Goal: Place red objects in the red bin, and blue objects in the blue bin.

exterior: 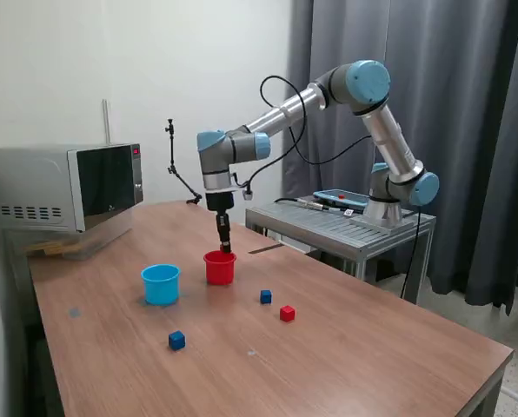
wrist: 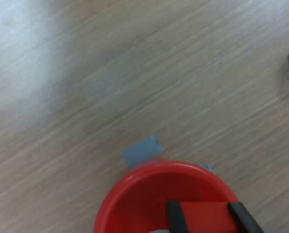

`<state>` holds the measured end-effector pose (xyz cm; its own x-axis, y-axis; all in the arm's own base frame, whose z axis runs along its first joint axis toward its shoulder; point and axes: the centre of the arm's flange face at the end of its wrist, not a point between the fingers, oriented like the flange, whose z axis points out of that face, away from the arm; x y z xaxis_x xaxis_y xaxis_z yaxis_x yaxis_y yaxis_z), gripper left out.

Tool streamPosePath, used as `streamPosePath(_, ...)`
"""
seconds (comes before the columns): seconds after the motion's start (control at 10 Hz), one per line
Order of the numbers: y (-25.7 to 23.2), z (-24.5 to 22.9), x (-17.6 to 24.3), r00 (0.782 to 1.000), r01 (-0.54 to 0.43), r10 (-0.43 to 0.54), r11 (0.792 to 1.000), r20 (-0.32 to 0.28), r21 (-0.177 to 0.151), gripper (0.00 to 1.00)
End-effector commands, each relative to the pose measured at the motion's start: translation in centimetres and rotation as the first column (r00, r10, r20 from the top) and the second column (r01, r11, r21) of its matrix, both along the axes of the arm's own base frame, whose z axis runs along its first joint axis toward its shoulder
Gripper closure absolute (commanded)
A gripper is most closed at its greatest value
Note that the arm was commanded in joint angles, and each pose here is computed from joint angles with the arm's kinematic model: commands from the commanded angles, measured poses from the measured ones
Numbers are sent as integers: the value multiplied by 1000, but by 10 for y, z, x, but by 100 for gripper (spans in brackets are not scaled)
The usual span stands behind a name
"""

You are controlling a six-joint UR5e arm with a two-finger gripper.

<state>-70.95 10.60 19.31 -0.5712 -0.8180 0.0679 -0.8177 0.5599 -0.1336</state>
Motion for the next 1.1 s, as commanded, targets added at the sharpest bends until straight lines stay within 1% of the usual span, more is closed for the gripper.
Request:
streamPosePath(0.0,8,-4,-2,1000,9,-9,1000,-16,9,100)
streamPosePath(0.2,12,-5,-2,1000,15,-15,1000,-27,18,100)
streamPosePath(0.3,14,-3,-4,998,16,-14,999,-56,30,100)
streamPosePath(0.6,15,-3,-5,998,16,-14,999,-68,35,100)
streamPosePath(0.7,15,-3,-4,998,18,-15,999,-66,35,0)
streamPosePath(1.0,14,-3,-4,998,17,-14,999,-61,44,0)
